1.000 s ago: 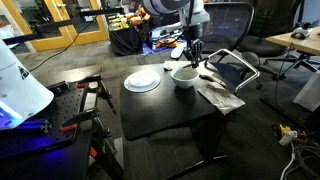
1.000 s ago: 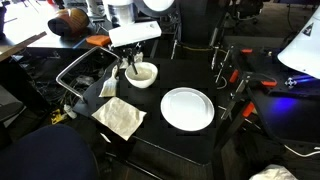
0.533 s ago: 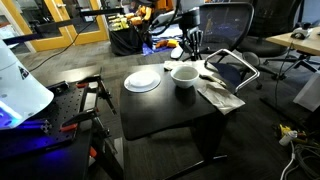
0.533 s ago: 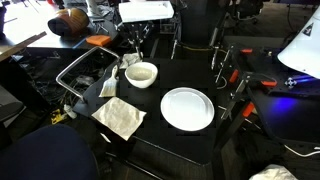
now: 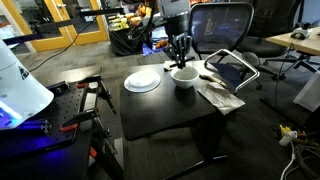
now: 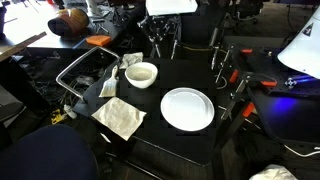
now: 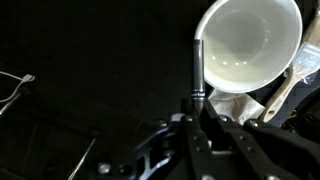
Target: Take the marker out of the bowl and put it on the table
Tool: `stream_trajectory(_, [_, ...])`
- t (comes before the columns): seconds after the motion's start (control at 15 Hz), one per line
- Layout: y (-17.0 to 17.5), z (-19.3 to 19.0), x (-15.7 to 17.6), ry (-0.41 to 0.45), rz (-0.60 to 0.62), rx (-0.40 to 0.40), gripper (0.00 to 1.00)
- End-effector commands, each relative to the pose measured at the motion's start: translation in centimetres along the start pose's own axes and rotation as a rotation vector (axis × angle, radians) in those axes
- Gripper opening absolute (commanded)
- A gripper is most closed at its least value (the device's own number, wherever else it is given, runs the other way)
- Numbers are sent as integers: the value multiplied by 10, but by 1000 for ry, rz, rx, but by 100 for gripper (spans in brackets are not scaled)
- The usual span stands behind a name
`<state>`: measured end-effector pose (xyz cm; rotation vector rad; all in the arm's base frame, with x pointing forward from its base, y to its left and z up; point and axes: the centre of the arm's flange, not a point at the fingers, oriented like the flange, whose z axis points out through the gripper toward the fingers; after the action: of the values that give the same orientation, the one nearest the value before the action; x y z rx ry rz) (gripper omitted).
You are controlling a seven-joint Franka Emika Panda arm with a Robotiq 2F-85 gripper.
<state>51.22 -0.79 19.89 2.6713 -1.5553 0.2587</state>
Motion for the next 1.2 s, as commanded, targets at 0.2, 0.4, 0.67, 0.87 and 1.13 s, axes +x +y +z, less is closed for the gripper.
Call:
stream_trajectory(0.2, [33, 17, -3, -140, -32, -29, 3])
stream_trajectory(0.4, [37, 32, -6, -195, -19, -65, 3])
stream_trajectory(0.67, [45, 58, -11, -264, 26, -133, 3])
stream_trajectory(0.87, [51, 78, -14, -285, 67, -155, 3])
stream_trajectory(1.13, [55, 100, -16, -282, 118, -153, 3])
